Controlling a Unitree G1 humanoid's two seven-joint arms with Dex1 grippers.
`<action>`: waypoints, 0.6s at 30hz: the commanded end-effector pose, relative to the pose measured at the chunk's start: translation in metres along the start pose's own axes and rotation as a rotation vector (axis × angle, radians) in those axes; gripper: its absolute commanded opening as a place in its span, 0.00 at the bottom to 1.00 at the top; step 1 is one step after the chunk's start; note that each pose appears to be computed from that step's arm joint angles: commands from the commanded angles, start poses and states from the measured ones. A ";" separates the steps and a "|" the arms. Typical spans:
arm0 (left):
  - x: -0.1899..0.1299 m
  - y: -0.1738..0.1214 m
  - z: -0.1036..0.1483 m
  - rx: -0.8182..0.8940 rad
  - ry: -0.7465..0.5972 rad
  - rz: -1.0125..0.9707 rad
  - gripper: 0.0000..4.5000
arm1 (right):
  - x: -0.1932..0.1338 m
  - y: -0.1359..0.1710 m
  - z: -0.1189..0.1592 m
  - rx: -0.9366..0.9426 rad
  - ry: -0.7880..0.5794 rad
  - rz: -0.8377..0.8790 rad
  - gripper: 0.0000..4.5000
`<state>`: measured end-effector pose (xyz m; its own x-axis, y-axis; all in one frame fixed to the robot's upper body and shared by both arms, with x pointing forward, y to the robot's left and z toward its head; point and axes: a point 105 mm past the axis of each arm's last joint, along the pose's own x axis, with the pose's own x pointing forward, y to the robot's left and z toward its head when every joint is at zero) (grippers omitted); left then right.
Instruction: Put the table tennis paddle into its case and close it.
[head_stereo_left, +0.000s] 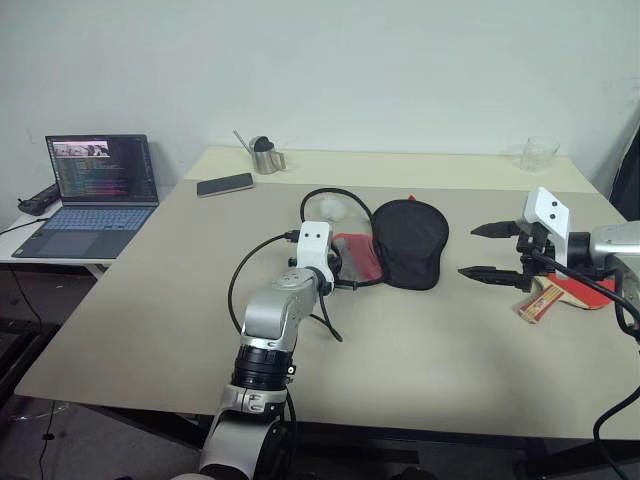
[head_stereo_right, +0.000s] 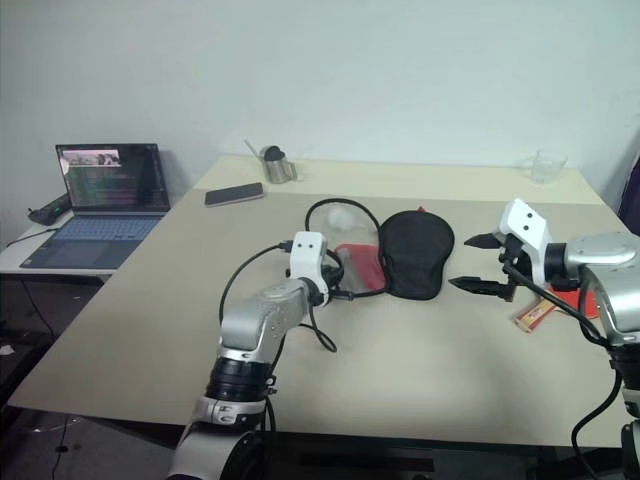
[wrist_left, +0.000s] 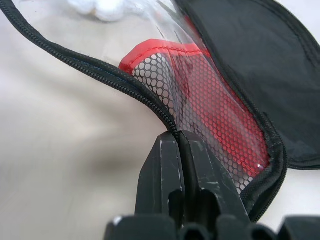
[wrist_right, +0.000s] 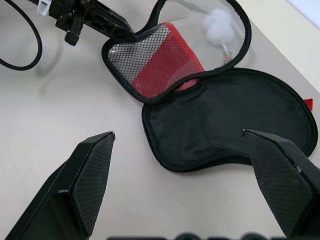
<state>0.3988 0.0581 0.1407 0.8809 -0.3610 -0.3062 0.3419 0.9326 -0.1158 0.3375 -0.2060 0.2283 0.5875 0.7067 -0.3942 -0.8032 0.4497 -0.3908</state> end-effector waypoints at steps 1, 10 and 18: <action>-0.008 -0.012 0.014 -0.003 -0.049 -0.035 0.01 | -0.003 -0.003 0.013 -0.040 -0.027 0.001 1.00; -0.013 -0.020 0.010 0.001 -0.032 -0.062 0.01 | -0.001 0.000 0.011 -0.037 -0.019 0.022 1.00; -0.013 -0.029 0.004 -0.004 0.008 -0.108 0.01 | 0.000 0.000 0.010 -0.035 -0.016 0.024 1.00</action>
<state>0.3839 0.0455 0.1385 0.8441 -0.4127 -0.3423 0.3835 0.9109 -0.1526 0.3376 -0.2015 0.2245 0.5594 0.7172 -0.4156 -0.8237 0.4247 -0.3757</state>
